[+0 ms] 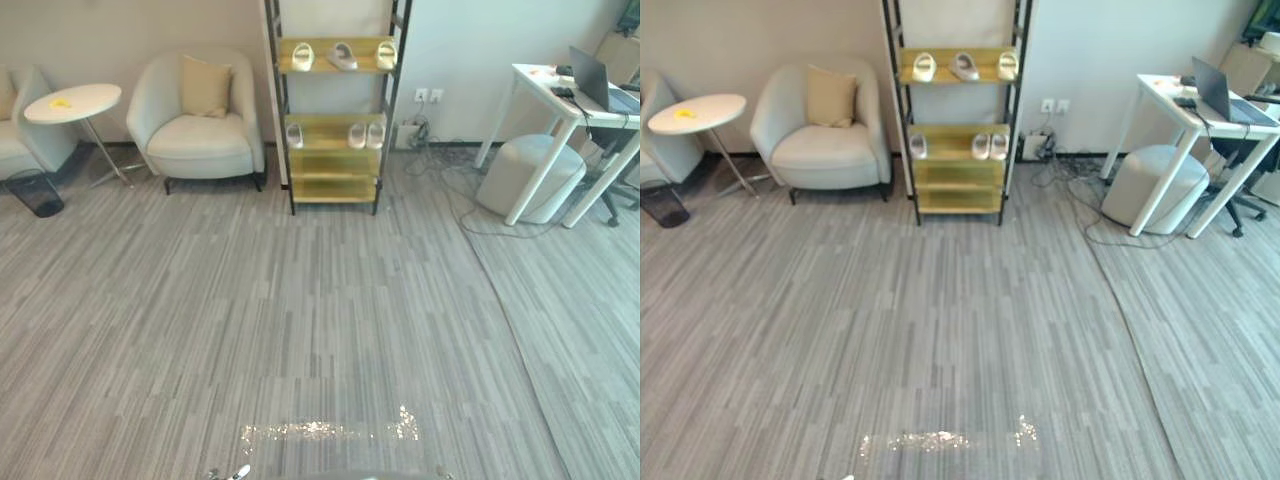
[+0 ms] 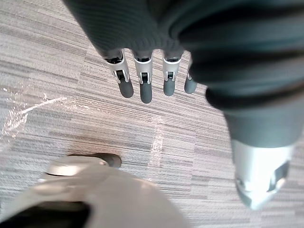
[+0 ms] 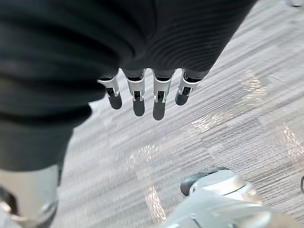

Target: Organize the slippers on the shoe rack

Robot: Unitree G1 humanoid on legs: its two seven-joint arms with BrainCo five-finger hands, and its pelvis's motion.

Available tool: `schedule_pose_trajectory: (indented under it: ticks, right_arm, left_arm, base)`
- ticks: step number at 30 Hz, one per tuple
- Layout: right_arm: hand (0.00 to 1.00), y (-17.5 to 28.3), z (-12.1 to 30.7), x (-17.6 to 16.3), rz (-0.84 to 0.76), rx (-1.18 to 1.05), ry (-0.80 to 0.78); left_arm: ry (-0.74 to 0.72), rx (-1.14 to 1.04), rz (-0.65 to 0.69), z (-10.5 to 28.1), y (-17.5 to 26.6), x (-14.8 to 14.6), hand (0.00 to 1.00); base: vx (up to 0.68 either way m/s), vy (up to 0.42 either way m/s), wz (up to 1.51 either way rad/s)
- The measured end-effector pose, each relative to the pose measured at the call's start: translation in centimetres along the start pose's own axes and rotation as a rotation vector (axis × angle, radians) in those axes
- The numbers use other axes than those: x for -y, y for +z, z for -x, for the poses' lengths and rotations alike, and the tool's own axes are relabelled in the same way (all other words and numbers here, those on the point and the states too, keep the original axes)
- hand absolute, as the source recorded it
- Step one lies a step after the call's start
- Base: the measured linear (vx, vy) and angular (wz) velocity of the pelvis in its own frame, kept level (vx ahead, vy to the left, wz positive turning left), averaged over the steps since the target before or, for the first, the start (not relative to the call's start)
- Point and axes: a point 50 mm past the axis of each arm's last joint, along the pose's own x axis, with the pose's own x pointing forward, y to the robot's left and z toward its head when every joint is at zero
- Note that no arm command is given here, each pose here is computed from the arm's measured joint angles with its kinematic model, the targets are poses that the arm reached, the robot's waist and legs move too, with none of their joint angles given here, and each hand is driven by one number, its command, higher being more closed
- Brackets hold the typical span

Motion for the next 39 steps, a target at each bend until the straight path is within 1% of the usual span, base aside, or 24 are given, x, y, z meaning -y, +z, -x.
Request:
schedule_pose_trajectory:
  ticks: [8,11,15,25,27,30,32,39]
  right_arm:
    - [0.00,2.6,-0.4,-2.1,-0.041,0.061,0.042]
    - [0.00,2.9,-0.4,-2.4,-0.043,0.067,0.048]
    - [0.00,3.3,-0.3,-3.6,-0.044,0.073,0.080]
    - [0.00,3.7,-0.3,-3.9,-0.045,0.077,0.088]
    - [0.00,3.8,-0.3,-4.0,-0.049,0.083,0.090]
    - [0.00,4.1,-0.1,-4.7,-0.063,0.100,0.108]
    - [0.00,4.8,0.2,-5.3,-0.088,0.143,0.122]
    - [0.00,5.9,0.4,-5.8,-0.122,0.180,0.133]
  left_arm:
    - [-0.005,0.029,-0.001,-0.5,1.6,0.3,0.00]
    - [-0.007,0.030,-0.007,-0.6,1.7,0.4,0.00]
    - [-0.009,0.030,-0.008,-0.6,1.7,0.5,0.00]
    - [-0.009,0.032,-0.005,-0.6,1.8,0.5,0.00]
    - [-0.005,0.035,0.010,-0.6,1.9,0.5,0.00]
    - [0.013,0.060,0.083,-0.6,2.5,0.4,0.00]
    - [0.028,0.125,0.145,-0.6,4.1,0.2,0.00]
    - [0.041,0.163,0.238,-0.4,4.8,0.8,0.00]
  base:
    - [0.10,0.013,0.02]
    - [0.03,0.005,0.07]
    - [-0.02,-0.010,0.04]
    - [0.00,-0.014,-0.05]
    - [0.05,-0.034,-0.04]
    - [0.06,-0.039,0.00]
    - [-0.02,-0.088,-0.10]
    - [0.20,0.015,-0.17]
